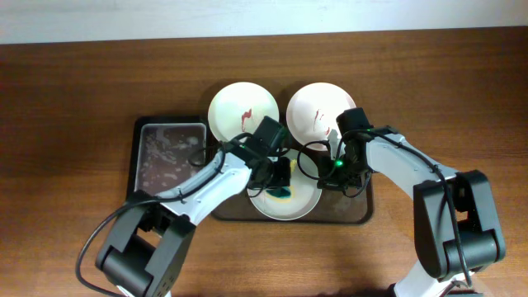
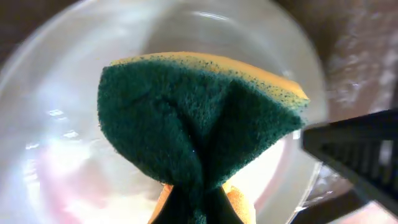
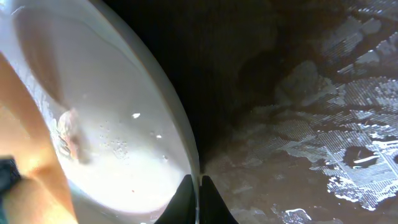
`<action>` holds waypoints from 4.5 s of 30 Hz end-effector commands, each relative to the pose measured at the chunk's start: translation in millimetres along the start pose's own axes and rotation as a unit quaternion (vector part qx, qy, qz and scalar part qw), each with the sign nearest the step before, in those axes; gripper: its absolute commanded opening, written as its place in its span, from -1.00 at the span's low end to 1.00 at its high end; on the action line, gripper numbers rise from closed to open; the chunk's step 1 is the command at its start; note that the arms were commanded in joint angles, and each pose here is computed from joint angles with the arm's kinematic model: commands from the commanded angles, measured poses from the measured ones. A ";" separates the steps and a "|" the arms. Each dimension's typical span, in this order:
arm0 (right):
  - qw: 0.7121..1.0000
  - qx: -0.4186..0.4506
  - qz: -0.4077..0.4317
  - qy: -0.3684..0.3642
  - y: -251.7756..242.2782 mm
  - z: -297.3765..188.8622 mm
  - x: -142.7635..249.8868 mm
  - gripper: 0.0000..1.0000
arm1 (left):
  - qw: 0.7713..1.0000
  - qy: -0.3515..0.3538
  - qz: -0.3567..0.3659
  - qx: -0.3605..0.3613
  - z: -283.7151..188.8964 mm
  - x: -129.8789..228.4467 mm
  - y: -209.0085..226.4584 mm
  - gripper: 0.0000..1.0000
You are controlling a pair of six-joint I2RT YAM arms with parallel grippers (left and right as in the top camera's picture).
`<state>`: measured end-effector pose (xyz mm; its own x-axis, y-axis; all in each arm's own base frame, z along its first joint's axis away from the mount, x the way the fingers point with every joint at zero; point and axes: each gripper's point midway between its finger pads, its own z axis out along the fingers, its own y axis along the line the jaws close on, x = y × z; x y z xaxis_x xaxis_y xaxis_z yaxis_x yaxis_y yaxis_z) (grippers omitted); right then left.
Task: Clean dirty plates on tray and stack at the side
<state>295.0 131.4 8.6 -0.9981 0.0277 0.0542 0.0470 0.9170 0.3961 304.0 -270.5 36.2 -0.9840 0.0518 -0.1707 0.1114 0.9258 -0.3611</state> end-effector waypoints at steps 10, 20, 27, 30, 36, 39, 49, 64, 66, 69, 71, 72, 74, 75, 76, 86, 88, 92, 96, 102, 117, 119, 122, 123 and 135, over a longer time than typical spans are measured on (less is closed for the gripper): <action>1.000 0.029 -0.002 0.005 -11.3 4.3 2.8 -0.92 | 0.988 -0.067 -0.012 -0.137 30.6 11.7 10.4 -1.00; 0.999 0.030 -0.006 0.010 -10.2 7.6 7.1 -0.39 | 0.970 -0.145 -0.001 -0.197 -100.3 -13.3 51.1 -1.00; 0.999 0.030 -0.018 0.011 -5.7 14.1 11.1 -0.92 | 0.989 -0.077 0.004 -0.126 -117.0 -34.7 120.2 -1.00; 0.999 0.028 -0.021 0.005 -1.5 7.0 7.7 -0.92 | 0.992 -0.075 0.005 -0.100 -128.6 -42.6 153.8 -1.00; 0.983 0.128 -0.047 -0.124 -8.3 -72.8 -17.1 -0.92 | 0.995 -0.073 0.022 -0.064 -129.2 -42.7 204.4 -1.00; 0.953 0.212 -0.049 -0.213 -22.5 -123.9 -26.1 -0.92 | 0.995 -0.063 0.023 -0.068 -108.4 -45.6 217.4 -1.00; 0.840 0.411 -0.152 -0.321 16.7 -167.3 -27.3 -0.92 | 0.992 -0.036 0.010 -0.118 -89.0 -40.4 244.3 0.40; 0.796 0.437 -0.179 -0.379 54.5 -194.5 -28.0 -0.92 | 0.994 0.001 0.011 -0.105 -39.3 -33.1 251.9 -1.00; 0.796 0.437 -0.179 -0.379 54.5 -194.4 -28.0 -0.92 | 0.994 0.000 0.011 -0.106 -40.8 -33.7 251.5 -1.00; 0.796 0.437 -0.178 -0.379 54.2 -194.9 -28.4 -0.92 | 0.991 -0.024 0.006 -0.128 -64.4 -49.0 250.6 -0.53; 0.796 0.434 -0.177 -0.383 55.6 -196.2 -29.3 -0.92 | 0.991 -0.040 0.011 -0.129 -78.8 -56.2 245.2 0.30; 0.796 0.433 -0.176 -0.386 56.6 -197.7 -29.4 -0.92 | 0.991 -0.035 0.009 -0.128 -84.3 -51.6 242.6 0.42; 0.796 0.432 -0.175 -0.387 56.9 -198.3 -29.5 -0.92 | 0.992 -0.002 0.000 -0.126 -82.3 -34.4 242.1 0.37; 0.796 0.431 -0.175 -0.388 57.4 -198.3 -29.7 -0.92 | 0.992 0.010 -0.011 -0.125 -81.3 -27.8 241.8 0.28; 0.795 0.430 -0.175 -0.389 57.7 -198.6 -30.2 -0.92 | 0.992 0.019 -0.015 -0.121 -77.2 -20.6 240.5 0.11; 0.795 0.430 -0.175 -0.390 57.8 -198.8 -30.2 -0.92 | 0.991 0.042 -0.051 -0.121 -64.2 6.6 243.1 -1.00; 0.795 0.426 -0.172 -0.397 60.7 -204.0 -30.3 -0.92 | 0.992 0.012 -0.043 -0.121 -79.8 -10.6 237.8 -0.35; 0.776 0.428 -0.151 -0.438 63.8 -237.1 -27.2 -0.92 | 0.991 -0.051 -0.026 -0.123 -116.0 -38.3 224.8 0.99; 0.779 0.404 -0.095 -0.471 54.4 -255.6 -24.4 -0.92 | 0.992 -0.078 -0.016 -0.098 -135.7 -40.7 207.7 0.99; 0.883 0.251 0.068 -0.391 -31.8 -243.5 -40.0 -0.92 | 0.996 -0.075 -0.013 -0.044 -133.0 -39.8 189.2 0.99; 0.875 0.152 0.394 -0.237 -248.2 -195.8 -10.5 -0.92 | 0.996 -0.075 -0.013 -0.044 -133.0 -39.8 189.3 0.99; 0.886 0.137 0.388 -0.215 -251.9 -177.2 -16.3 -0.92 | 0.996 -0.075 -0.013 -0.044 -133.0 -39.9 189.3 0.99; 0.892 0.103 0.382 -0.219 -244.6 -172.4 -25.6 -0.32 | 0.996 -0.075 -0.013 -0.044 -133.0 -39.9 189.3 0.99; 0.898 0.078 0.372 -0.221 -236.0 -171.0 -30.8 -0.14 | 0.996 -0.076 -0.013 -0.044 -133.0 -40.1 189.3 0.99; 0.959 0.021 -0.157 -0.237 30.0 -167.9 -114.1 0.22 | 0.996 -0.075 -0.013 -0.044 -133.0 -39.9 189.3 0.99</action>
<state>412.1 66.9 154.6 -0.9024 -0.0067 -0.4308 -0.1540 0.9388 0.3081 340.5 -44.8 84.6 -0.9632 -0.0220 -0.2679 0.0543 0.9602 -0.2741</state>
